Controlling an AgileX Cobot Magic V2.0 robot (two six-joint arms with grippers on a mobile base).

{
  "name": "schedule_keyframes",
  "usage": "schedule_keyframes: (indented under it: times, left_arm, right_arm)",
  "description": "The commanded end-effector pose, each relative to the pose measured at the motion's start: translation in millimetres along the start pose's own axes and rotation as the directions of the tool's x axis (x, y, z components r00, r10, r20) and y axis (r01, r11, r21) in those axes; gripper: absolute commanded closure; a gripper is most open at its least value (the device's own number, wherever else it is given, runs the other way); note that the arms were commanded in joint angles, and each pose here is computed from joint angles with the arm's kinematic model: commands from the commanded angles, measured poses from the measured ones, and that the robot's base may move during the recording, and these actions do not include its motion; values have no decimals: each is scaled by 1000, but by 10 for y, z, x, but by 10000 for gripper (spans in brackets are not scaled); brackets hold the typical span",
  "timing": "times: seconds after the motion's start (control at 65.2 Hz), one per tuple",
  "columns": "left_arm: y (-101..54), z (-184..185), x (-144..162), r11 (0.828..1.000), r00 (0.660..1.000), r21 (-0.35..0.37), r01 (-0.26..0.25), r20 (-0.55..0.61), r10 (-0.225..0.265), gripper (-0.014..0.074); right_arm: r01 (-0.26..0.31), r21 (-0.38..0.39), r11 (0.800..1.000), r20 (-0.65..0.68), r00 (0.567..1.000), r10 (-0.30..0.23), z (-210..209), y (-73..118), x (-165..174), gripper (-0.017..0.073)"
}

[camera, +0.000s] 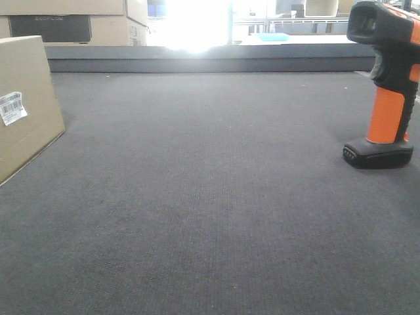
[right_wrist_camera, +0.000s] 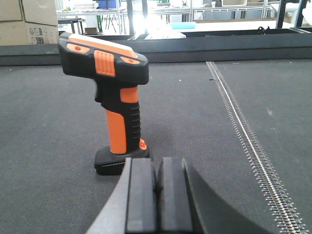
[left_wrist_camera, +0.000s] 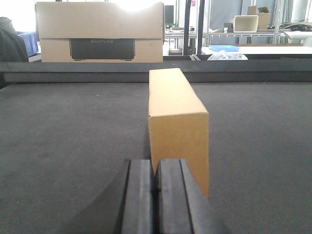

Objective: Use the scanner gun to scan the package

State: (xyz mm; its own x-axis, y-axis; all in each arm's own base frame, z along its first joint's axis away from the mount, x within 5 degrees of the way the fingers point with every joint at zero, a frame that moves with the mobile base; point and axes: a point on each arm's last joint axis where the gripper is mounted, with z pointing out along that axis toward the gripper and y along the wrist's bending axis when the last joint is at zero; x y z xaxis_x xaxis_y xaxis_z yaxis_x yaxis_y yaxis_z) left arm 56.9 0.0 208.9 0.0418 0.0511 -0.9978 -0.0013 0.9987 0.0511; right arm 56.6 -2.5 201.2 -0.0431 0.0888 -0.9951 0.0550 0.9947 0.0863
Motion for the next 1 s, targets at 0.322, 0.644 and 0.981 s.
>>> schedule_keyframes:
  times: [0.322, 0.644, 0.981]
  left_arm:
    - [-1, -5, -19, 1000, 1000, 3, 9, 19, -9, 705]
    - [-1, -5, -19, 1000, 1000, 3, 9, 19, -9, 705]
    - [-1, -5, -19, 1000, 1000, 3, 9, 19, -9, 705]
  right_arm:
    - [-21, 30, 999, 35, 999, 20, -3, -17, -28, 712]
    - [-17, 31, 999, 35, 999, 16, -3, -17, -28, 712]
    - [-17, 31, 999, 35, 999, 16, -3, -17, -28, 712]
